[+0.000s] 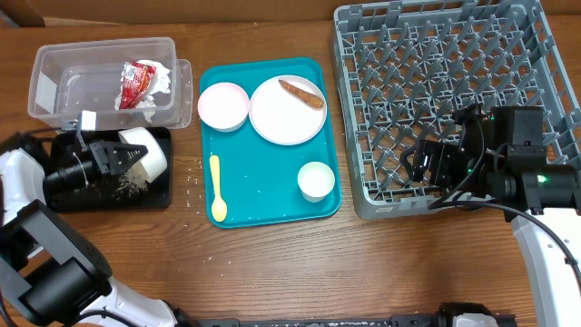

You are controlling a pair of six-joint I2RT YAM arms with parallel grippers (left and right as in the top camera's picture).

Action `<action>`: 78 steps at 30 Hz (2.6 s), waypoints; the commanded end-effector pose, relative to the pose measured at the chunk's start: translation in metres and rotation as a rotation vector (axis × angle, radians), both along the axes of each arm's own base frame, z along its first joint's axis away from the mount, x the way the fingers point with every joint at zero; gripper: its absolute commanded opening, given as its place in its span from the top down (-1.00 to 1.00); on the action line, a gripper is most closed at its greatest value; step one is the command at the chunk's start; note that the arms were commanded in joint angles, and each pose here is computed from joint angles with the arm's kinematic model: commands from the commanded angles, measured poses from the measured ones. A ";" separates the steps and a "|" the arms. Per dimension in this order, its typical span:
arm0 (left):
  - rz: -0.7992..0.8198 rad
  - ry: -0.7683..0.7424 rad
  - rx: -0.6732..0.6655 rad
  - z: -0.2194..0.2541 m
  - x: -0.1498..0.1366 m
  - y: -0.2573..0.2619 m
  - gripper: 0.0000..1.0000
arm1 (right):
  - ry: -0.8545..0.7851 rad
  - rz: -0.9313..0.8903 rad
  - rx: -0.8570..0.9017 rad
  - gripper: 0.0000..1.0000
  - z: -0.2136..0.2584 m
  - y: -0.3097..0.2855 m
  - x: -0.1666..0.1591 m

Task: Sort waste into correct bins and load items into the dishwasher
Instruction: 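Tip the rice bowl over the black tray to pour out rice, then set the emptied white bowl back on the teal tray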

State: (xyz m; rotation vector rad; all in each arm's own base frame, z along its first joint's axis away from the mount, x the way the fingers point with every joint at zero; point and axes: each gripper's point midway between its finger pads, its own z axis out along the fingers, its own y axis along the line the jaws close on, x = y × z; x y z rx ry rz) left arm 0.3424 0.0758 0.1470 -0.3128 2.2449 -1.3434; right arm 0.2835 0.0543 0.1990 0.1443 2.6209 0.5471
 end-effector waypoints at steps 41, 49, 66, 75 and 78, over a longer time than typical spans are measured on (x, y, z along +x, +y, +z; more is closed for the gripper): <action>-0.223 -0.063 0.160 0.033 0.005 -0.089 0.92 | -0.031 -0.003 -0.010 -1.00 0.009 -0.002 0.005; -0.458 0.074 0.620 -0.027 0.001 -0.151 0.92 | -0.032 -0.003 -0.010 -1.00 0.009 -0.002 0.006; -0.696 0.103 1.134 -0.091 -0.013 -0.213 0.92 | -0.042 -0.003 -0.010 -1.00 0.010 -0.002 0.008; -0.698 0.102 1.092 -0.101 -0.010 -0.227 0.16 | -0.070 0.035 0.054 -1.00 0.018 0.010 0.011; -0.656 0.093 1.082 -0.092 -0.001 -0.231 -0.30 | -0.079 0.037 0.057 -1.00 0.019 0.010 0.012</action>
